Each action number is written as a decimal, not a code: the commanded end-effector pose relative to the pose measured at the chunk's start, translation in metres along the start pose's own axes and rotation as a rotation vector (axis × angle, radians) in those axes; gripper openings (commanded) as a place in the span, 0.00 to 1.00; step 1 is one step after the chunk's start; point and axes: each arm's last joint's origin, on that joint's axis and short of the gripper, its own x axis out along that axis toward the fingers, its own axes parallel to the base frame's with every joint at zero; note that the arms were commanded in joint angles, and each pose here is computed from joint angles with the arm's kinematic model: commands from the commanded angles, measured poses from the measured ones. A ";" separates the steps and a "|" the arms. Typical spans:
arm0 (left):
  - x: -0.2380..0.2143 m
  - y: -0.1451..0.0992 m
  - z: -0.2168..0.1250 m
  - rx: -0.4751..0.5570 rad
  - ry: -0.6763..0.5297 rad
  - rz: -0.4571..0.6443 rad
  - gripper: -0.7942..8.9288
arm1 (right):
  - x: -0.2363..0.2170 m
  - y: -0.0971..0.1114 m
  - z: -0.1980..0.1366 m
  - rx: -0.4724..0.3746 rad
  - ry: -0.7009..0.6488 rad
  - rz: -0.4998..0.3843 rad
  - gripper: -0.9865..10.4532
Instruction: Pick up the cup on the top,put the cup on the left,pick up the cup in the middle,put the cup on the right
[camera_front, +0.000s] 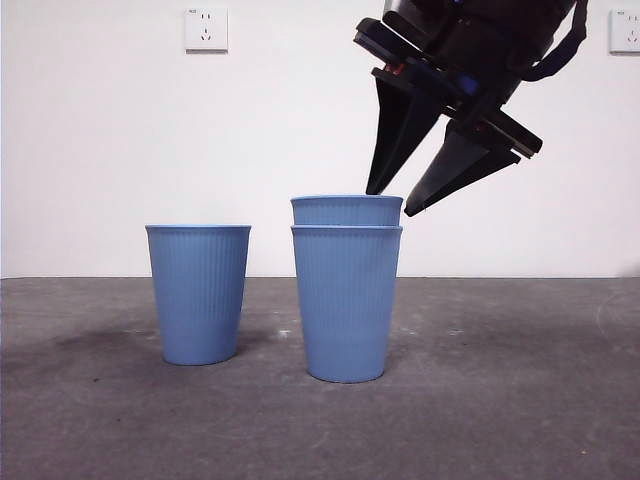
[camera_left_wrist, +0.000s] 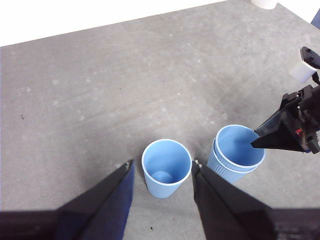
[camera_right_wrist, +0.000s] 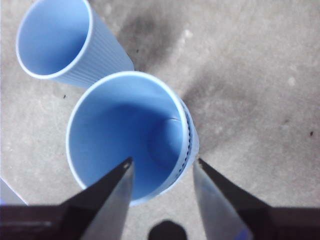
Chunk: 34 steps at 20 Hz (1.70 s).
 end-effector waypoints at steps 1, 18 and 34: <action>-0.005 0.000 -0.001 -0.013 -0.016 0.002 0.29 | 0.005 0.002 0.000 0.005 0.009 0.003 0.25; -0.005 0.000 -0.003 -0.018 0.006 0.003 0.28 | 0.002 0.002 0.003 0.022 -0.014 -0.016 0.08; -0.005 0.000 -0.005 -0.010 0.034 0.004 0.28 | -0.081 0.026 0.033 -0.023 -0.164 -0.030 0.08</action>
